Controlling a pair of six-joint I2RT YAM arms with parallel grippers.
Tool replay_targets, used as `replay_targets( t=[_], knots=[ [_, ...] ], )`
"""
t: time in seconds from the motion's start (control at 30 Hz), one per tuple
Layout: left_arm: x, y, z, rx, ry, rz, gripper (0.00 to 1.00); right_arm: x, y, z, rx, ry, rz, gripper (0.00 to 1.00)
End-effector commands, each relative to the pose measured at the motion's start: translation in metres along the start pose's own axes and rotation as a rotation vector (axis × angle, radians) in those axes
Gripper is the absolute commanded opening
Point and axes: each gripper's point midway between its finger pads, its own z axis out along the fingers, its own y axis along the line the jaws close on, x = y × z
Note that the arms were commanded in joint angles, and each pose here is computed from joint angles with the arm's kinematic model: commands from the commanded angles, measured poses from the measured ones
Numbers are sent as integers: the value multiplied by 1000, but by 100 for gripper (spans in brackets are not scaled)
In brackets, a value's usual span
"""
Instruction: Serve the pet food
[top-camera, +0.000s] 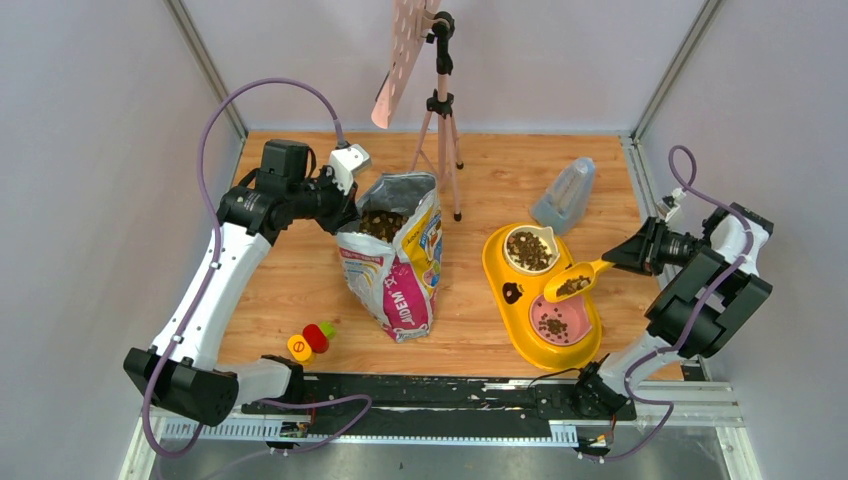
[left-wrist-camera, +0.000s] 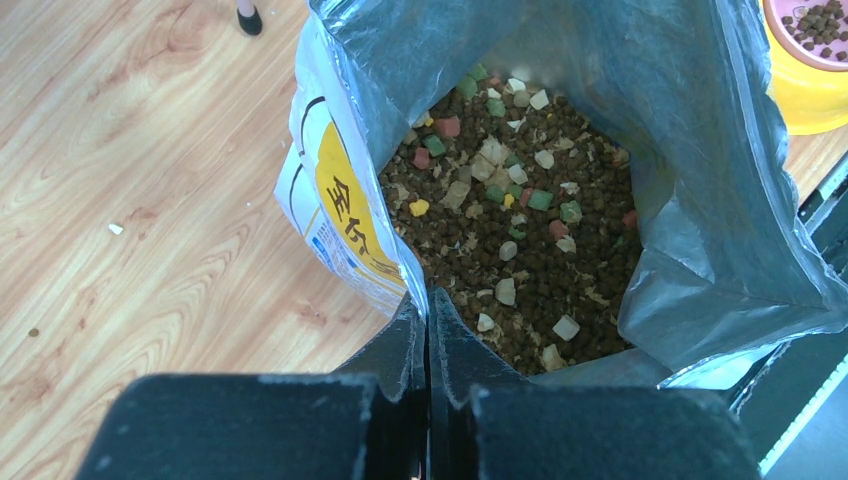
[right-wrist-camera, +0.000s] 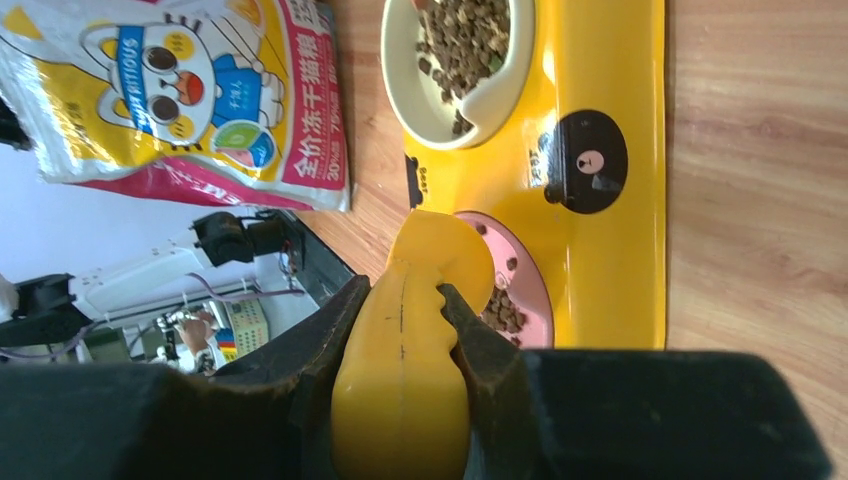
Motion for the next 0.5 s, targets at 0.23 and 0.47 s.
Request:
replay_targets(
  t=[0.23,0.47],
  knots=[
    [-52,3,-13,-19,-197,99,0,12,-5,-17,146,64,-231,0],
    [-51,2,-13,-21,-210,95,0,14,3,-25,277,134,-398,0]
  ],
)
